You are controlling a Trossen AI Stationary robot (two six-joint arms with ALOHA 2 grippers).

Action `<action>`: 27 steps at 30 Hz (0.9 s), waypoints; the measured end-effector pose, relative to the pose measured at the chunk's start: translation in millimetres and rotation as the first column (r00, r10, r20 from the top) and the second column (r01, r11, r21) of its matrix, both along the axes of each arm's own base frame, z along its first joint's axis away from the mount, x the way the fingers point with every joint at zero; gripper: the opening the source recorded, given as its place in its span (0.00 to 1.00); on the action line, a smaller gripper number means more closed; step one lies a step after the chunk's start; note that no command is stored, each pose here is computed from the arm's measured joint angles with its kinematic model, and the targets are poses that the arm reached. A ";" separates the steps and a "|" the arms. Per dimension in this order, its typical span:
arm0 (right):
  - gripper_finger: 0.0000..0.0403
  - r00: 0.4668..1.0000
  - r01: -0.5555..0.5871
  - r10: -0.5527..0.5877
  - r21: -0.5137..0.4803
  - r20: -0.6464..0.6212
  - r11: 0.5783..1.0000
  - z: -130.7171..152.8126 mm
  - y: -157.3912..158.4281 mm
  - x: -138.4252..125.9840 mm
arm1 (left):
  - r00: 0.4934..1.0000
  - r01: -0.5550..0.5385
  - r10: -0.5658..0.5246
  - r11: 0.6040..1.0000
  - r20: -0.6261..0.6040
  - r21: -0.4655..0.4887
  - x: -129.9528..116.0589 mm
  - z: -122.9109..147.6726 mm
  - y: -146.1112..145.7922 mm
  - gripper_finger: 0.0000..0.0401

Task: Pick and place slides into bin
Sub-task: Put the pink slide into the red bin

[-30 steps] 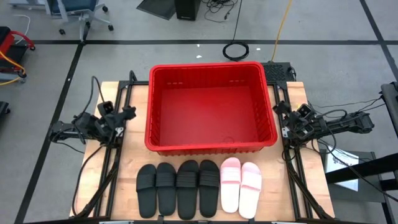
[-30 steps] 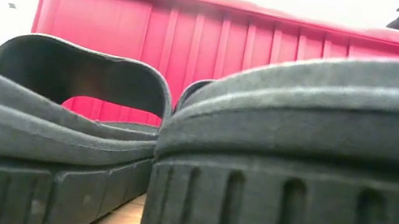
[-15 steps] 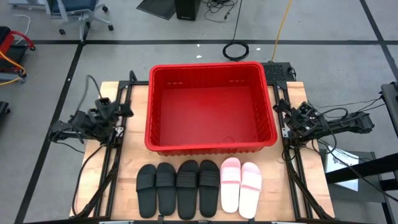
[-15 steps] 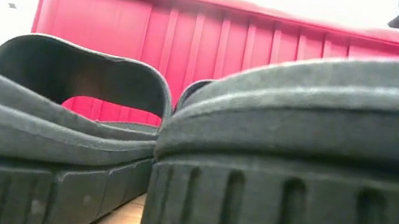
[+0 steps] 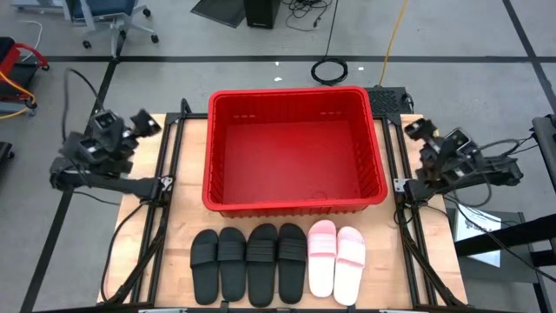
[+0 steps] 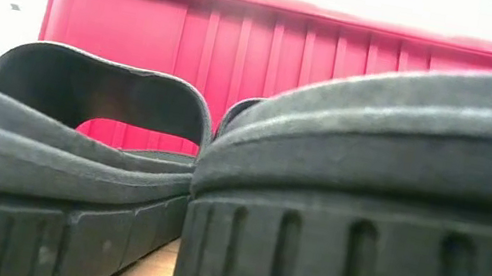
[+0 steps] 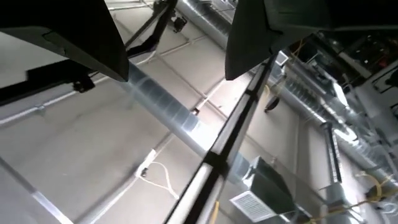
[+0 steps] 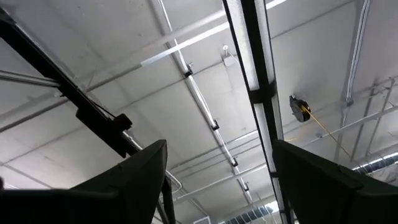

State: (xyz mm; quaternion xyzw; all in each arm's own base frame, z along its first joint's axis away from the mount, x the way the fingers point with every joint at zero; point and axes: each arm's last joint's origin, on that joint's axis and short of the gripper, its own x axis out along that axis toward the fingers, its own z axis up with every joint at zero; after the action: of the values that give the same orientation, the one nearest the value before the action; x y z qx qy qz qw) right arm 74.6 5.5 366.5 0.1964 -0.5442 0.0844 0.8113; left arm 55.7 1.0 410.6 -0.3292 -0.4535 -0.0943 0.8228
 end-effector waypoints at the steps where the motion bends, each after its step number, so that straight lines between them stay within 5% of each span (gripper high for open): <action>1: 0.70 1.000 0.005 -0.005 -0.013 -0.002 1.000 9.0 0.3 -0.1 | 1.000 0.003 -0.003 1.000 0.008 0.024 2.1 11.0 -0.8 0.68; 11: 0.70 0.999 0.013 -0.006 -0.197 0.034 0.980 103.8 4.6 -5.8 | 0.991 -0.048 0.012 0.962 0.131 0.269 17.6 110.6 -8.0 0.68; 20: 0.70 0.998 -0.021 0.037 -0.318 0.044 0.948 174.1 9.7 4.2 | 0.993 0.031 -0.074 0.919 0.092 0.393 34.4 173.4 -13.6 0.68; 27: 0.70 0.988 -0.145 0.151 -0.392 -0.016 0.908 212.7 17.1 25.0 | 0.969 0.112 -0.215 0.823 0.123 0.557 43.9 204.5 -21.4 0.68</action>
State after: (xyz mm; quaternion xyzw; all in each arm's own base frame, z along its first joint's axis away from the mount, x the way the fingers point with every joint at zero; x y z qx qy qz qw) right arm 99.6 22.7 579.2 0.0700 -0.5057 0.2543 0.8214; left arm 99.6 -20.4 615.1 -0.1091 -0.4501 -0.3193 0.8267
